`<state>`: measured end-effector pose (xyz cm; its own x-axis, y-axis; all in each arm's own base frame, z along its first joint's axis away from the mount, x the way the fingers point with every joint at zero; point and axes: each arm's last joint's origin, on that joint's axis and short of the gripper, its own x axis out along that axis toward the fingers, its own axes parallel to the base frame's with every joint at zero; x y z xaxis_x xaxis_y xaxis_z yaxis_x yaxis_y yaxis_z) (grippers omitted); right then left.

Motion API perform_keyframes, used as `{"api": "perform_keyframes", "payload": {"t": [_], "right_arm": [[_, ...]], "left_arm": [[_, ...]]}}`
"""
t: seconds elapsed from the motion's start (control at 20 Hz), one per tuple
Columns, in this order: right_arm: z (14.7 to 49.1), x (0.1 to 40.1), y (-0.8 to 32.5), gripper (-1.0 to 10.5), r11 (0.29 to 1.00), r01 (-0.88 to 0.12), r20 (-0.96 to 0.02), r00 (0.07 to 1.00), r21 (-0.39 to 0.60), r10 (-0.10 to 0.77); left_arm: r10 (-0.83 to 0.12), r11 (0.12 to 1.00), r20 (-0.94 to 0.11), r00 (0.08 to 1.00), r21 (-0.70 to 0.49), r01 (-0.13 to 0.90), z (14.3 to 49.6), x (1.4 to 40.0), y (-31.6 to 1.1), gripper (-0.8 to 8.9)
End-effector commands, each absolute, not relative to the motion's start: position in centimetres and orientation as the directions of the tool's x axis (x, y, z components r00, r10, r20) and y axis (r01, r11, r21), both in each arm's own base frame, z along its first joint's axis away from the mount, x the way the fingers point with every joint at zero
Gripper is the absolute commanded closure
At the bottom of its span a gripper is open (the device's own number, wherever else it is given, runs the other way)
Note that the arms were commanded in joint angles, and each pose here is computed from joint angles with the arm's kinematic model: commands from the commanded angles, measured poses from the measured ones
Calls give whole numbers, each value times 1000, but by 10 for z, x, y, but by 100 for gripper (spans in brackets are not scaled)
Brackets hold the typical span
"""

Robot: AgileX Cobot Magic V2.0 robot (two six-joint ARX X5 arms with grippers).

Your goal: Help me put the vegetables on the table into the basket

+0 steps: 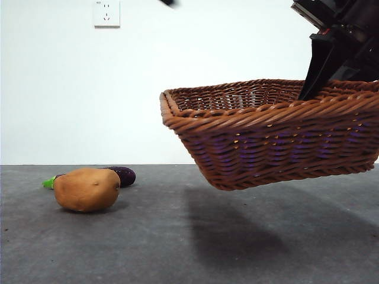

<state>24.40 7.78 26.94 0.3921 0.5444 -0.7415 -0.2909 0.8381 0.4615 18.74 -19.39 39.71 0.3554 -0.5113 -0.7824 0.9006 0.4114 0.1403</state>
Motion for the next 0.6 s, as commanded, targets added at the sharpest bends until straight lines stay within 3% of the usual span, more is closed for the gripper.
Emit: {"api": "perform_keyframes", "payload": {"t": [0.05, 0.15, 0.25, 0.6], "right_arm": [[287, 245, 79, 955, 810, -344, -690, 426, 475, 585], [301, 245, 79, 955, 801, -372, -671, 439, 469, 597], [319, 245, 78, 955, 798, -407, -664, 449, 443, 598], [367, 242, 56, 955, 822, -430, -649, 513, 372, 562]], "left_arm": [[-440, 434, -806, 396, 196, 880, 405, 190, -152, 274], [-355, 499, -848, 394, 185, 847, 403, 198, -121, 275], [-369, 542, -849, 379, 134, 829, 398, 210, -107, 275], [-299, 512, -913, 276, 91, 854, 324, 256, -112, 274]]}}
